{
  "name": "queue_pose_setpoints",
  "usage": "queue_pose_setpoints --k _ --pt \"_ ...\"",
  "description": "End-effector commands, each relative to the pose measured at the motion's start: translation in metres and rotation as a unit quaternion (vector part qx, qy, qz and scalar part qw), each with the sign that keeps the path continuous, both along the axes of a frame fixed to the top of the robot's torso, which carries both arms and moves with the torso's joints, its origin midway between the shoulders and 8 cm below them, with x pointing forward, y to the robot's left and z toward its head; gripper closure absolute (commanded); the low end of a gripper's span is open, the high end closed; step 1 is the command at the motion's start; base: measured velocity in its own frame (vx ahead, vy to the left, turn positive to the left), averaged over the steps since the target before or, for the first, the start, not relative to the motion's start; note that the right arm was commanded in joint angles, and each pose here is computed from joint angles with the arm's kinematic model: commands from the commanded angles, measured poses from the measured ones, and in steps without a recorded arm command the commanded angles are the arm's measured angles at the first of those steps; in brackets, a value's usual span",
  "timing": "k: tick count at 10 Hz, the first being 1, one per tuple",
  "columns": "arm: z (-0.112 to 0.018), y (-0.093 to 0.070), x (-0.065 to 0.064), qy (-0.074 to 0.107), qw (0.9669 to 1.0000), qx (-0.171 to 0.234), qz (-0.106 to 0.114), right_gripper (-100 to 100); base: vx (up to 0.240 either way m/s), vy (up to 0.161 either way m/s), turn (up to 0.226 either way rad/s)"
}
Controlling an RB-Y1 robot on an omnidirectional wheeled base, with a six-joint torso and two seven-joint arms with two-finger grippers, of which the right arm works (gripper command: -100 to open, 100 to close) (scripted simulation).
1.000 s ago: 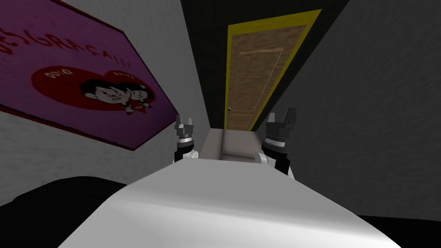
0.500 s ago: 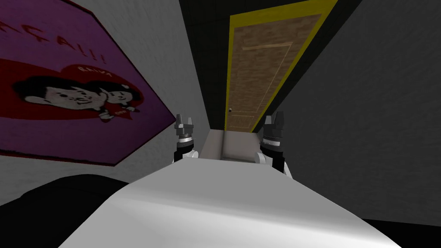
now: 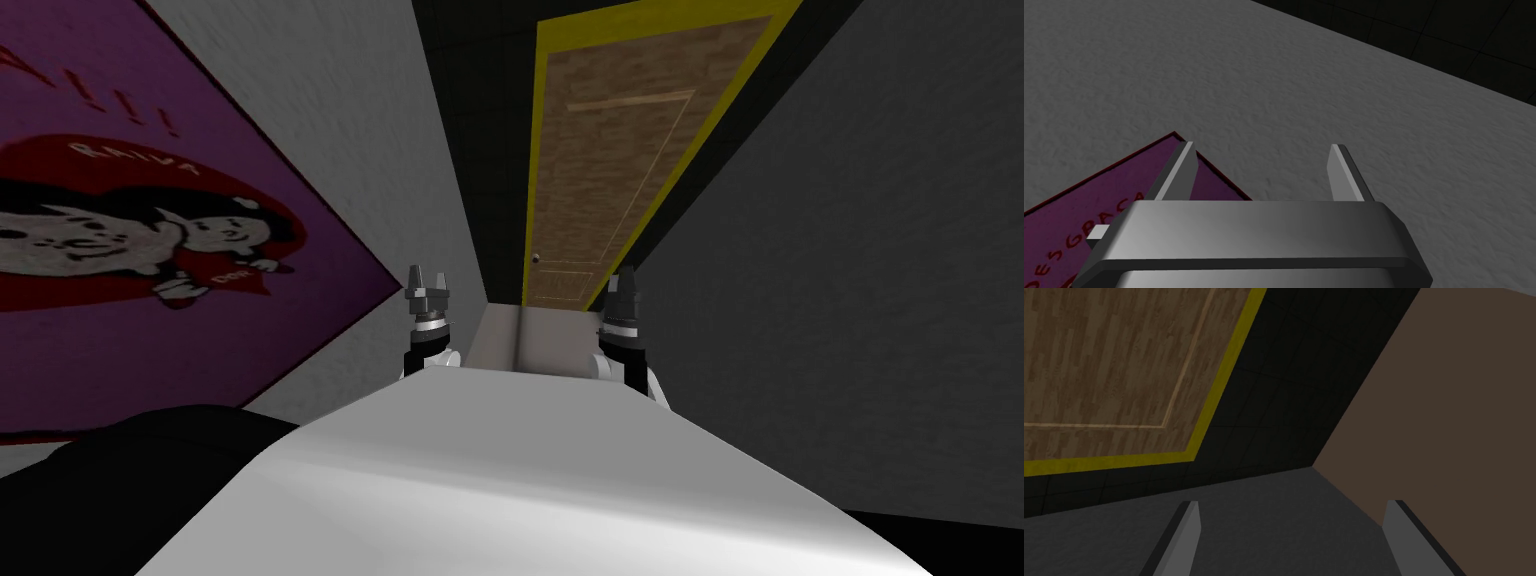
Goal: Pull the door open
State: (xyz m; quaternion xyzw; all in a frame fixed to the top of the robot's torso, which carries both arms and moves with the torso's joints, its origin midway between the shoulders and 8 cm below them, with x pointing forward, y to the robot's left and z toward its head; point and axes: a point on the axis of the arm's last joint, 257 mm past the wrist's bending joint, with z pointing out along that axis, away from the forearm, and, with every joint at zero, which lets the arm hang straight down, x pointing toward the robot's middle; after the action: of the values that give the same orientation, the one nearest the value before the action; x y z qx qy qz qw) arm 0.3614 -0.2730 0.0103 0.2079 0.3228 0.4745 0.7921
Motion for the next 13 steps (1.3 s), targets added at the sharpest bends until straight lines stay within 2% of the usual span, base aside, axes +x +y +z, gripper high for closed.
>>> queue_pose_setpoints --k 1,4,7,10,13 --pt "-0.013 -0.001 0.008 0.015 0.9995 -0.021 -0.015 -100 0.124 0.008 0.000" --pt "-0.031 -0.002 0.019 0.033 0.9978 -0.047 -0.032 -100 0.116 0.022 -0.002" --pt "-0.050 -0.004 0.029 0.052 0.9947 -0.074 -0.050 -100 0.099 0.027 -0.003" --pt "-0.070 -0.005 0.039 0.071 0.9900 -0.101 -0.068 -100 0.102 0.016 -0.003" --pt "-0.091 -0.008 0.048 0.090 0.9837 -0.130 -0.086 -100 0.100 0.022 -0.004"
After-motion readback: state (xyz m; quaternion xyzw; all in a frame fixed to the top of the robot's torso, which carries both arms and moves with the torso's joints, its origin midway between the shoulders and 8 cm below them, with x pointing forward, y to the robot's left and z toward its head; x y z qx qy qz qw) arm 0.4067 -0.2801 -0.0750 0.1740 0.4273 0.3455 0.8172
